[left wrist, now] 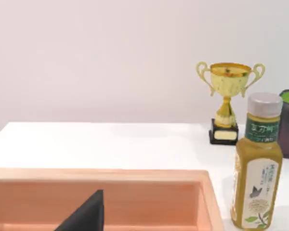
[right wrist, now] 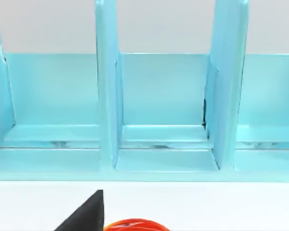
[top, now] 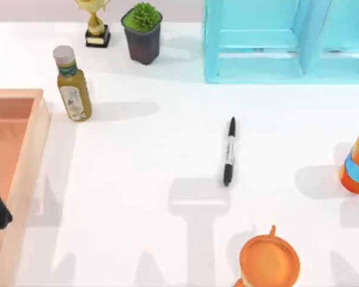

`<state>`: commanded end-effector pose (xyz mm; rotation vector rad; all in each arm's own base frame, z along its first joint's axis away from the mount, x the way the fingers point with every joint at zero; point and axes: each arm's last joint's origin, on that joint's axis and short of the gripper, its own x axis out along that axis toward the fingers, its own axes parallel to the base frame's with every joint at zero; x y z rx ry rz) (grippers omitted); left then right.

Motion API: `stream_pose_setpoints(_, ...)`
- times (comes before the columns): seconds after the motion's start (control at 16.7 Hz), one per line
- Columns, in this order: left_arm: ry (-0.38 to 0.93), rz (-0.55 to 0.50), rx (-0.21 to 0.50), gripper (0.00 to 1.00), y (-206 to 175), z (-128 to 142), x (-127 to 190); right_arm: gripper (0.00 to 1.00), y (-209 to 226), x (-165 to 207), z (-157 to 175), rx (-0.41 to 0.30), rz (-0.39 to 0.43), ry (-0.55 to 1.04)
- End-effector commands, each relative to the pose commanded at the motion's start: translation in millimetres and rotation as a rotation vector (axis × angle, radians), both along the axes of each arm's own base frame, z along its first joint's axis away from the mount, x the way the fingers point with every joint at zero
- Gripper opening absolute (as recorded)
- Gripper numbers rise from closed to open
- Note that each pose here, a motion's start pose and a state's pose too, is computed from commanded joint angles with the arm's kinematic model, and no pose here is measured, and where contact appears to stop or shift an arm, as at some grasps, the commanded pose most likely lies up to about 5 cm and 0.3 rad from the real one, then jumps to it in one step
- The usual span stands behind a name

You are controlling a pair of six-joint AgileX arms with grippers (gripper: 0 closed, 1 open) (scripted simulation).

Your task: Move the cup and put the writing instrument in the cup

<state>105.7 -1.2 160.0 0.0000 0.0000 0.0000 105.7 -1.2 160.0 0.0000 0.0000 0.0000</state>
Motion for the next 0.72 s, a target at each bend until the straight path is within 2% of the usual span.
stream_pose_setpoints(0.18,0.011,0.002,0.002,1.0,0.2,1.8,0.0,1.0,0.0,0.0,0.0,0.0,0.0,0.0)
stream_pose_setpoints(0.36,0.101,0.014,0.016,1.0,1.7,17.2,1.2,1.0,0.0,0.0,0.0,0.0,0.0,0.0)
stream_pose_setpoints(0.54,0.272,0.032,0.038,1.0,4.8,44.9,9.2,1.0,0.0,0.0,0.0,0.0,0.0,0.0)
stream_pose_setpoints(0.72,0.502,0.047,0.058,1.0,10.2,77.0,30.9,1.0,0.0,0.0,0.0,0.0,0.0,0.0)
